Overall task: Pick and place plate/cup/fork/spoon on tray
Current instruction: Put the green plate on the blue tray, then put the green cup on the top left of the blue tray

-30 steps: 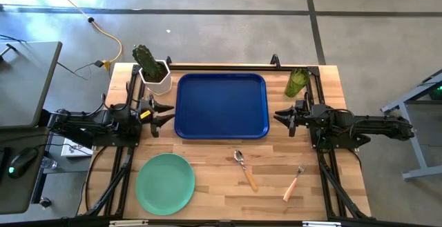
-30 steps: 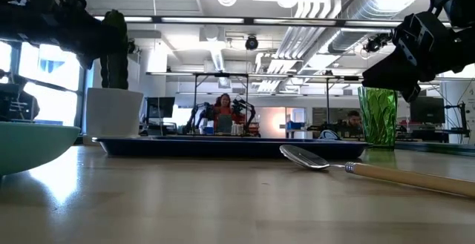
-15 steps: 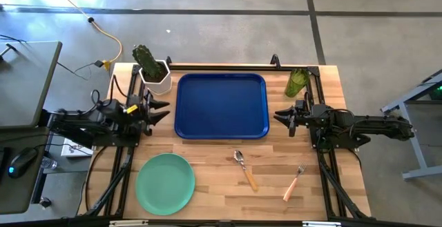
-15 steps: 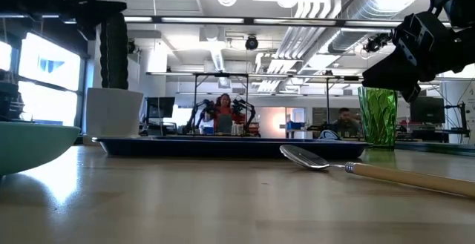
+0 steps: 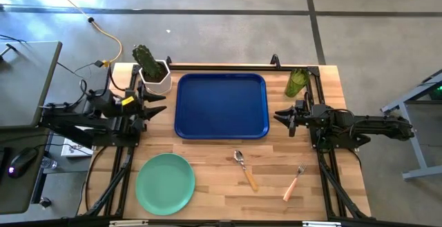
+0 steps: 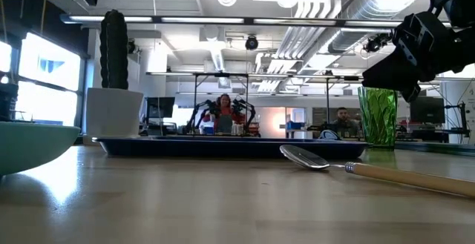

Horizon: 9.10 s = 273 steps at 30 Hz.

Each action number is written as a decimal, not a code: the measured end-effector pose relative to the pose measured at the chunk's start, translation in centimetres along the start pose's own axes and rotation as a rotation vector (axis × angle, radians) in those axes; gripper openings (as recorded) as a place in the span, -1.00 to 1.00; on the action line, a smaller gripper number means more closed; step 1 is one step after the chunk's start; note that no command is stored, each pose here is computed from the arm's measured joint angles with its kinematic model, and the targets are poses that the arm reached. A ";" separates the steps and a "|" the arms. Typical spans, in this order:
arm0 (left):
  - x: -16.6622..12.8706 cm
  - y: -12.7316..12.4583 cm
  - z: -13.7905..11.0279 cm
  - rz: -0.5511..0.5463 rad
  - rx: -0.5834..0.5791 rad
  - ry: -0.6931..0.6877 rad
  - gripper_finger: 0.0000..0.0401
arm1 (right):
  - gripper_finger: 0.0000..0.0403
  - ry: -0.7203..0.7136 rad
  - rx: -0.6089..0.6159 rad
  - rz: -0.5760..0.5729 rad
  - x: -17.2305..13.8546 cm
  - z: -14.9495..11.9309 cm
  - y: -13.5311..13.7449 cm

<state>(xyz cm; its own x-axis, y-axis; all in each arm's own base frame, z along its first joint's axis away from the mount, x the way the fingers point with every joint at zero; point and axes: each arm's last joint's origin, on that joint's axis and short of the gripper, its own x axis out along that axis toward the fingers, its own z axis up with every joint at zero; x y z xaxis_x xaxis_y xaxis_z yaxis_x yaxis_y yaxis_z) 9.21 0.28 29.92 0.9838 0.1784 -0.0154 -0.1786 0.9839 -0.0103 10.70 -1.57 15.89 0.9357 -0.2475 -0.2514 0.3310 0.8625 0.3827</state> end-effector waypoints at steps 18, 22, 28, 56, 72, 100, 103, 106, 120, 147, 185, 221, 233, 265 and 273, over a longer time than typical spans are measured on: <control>4.5 -1.4 5.2 -0.078 -0.024 0.422 -0.18 | -0.44 0.000 0.000 0.000 0.0 0.0 0.0; 5.8 -1.8 5.1 -0.115 -0.079 0.471 -0.18 | -0.44 0.000 0.000 0.000 0.0 0.0 0.0; 7.4 -2.7 4.0 -0.137 -0.145 0.569 -0.18 | -0.44 0.000 0.000 0.000 0.0 0.0 0.0; 10.7 -8.4 -2.9 -0.242 -0.023 1.090 -0.18 | -0.44 0.000 0.000 0.000 0.0 0.0 0.0; 13.1 -10.5 -8.1 -0.240 0.003 1.373 -0.18 | -0.44 0.004 -0.001 -0.001 0.0 0.0 0.0; 15.1 -11.5 -14.7 -0.193 0.112 1.618 -0.18 | -0.44 0.004 -0.001 -0.002 0.0 0.0 0.0; 15.2 -11.6 -15.2 -0.190 0.117 1.638 -0.18 | -0.44 0.004 -0.001 -0.001 0.0 0.0 0.0; 15.3 -11.6 -15.6 -0.190 0.127 1.646 -0.18 | -0.44 0.004 -0.001 -0.002 0.0 0.0 0.0; 15.3 -11.7 -15.4 -0.221 0.098 1.658 -0.89 | -0.44 0.004 -0.001 -0.002 0.0 0.0 0.0; 15.8 -10.0 -13.5 -0.237 -0.135 1.622 -1.00 | -0.44 0.004 -0.001 -0.002 0.0 0.0 0.0; 18.6 4.0 -8.7 0.773 -1.008 0.976 -1.00 | -0.44 0.004 -0.001 -0.002 0.0 0.0 0.0; 20.8 8.1 -12.8 0.913 -1.217 0.935 -0.98 | -0.44 0.005 -0.001 -0.002 0.0 0.0 0.0; 20.3 8.6 -12.9 0.955 -1.207 0.957 -0.93 | -0.44 0.005 -0.001 -0.002 0.0 0.0 0.0; 20.2 8.8 -12.8 0.926 -1.183 0.971 -0.72 | -0.44 0.005 -0.001 -0.002 0.0 0.0 0.0; 20.1 9.1 -12.8 0.925 -1.181 0.971 -0.72 | -0.44 0.005 -0.001 -0.002 0.0 0.0 0.0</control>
<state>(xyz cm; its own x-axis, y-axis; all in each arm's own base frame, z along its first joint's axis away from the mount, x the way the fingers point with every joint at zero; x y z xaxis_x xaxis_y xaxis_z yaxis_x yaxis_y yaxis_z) 27.23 12.65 16.70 0.2858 0.1128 -0.9516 -0.9563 -0.0301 -0.2908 10.69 -1.57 15.85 0.9344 -0.2473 -0.2565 0.3330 0.8623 0.3814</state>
